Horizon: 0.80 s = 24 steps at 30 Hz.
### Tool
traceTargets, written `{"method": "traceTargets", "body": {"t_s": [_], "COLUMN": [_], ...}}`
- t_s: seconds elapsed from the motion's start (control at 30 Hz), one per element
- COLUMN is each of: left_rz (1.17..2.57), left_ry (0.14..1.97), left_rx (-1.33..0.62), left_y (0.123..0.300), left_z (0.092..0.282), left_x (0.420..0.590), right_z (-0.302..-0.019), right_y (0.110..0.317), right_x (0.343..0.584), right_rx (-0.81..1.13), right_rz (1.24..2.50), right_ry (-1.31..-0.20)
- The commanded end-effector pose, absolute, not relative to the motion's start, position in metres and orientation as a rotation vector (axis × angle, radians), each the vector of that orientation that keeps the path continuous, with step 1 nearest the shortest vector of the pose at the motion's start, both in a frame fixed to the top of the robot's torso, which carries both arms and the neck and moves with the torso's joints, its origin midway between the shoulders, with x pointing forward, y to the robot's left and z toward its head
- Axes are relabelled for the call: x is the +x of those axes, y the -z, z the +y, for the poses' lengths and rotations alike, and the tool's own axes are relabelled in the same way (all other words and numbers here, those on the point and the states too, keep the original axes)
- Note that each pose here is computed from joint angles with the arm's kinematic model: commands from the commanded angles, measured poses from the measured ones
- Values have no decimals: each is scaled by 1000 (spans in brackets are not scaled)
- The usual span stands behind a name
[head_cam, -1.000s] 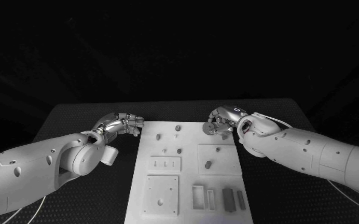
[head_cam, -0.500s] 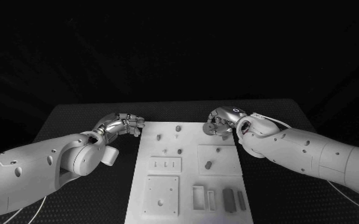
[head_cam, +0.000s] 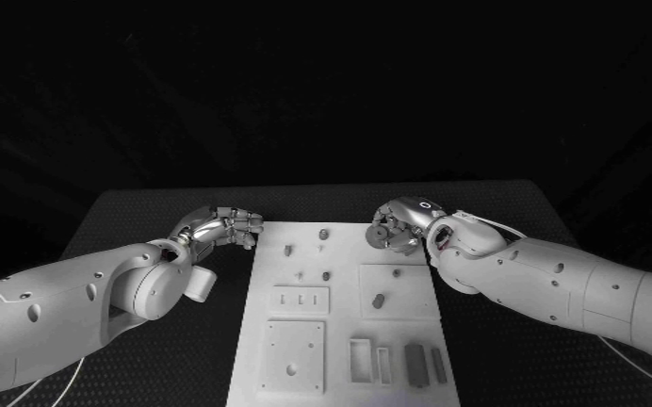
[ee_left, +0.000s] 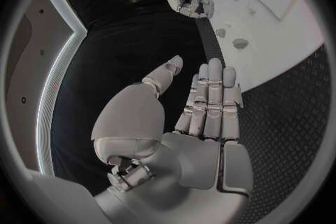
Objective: Assemble the parts on the task board
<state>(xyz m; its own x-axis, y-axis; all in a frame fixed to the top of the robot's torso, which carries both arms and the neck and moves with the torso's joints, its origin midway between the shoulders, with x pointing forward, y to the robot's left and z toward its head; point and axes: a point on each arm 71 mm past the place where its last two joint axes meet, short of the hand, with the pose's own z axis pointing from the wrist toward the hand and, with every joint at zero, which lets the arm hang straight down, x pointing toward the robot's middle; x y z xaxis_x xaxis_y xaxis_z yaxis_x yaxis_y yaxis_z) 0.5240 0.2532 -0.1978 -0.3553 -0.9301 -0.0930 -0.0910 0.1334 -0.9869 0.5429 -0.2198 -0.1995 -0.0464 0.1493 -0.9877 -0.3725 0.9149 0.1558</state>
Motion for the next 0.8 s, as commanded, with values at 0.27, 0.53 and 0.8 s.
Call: {"method": "traceTargets", "body": {"t_s": [0.27, 0.53, 0.8], "left_rz": [1605, 1606, 1607], "left_ry": [1329, 1331, 1334], "left_rx": [-1009, -1008, -1007], "left_y": [197, 197, 197], "left_z": [250, 250, 249], "left_x": [524, 524, 524], "right_z": [-198, -167, -138], "right_y": [178, 173, 172], "right_x": [534, 522, 514], "right_rx": [-265, -350, -441], "right_rz": [1453, 1405, 1356], "right_ry": [-445, -498, -515]}}
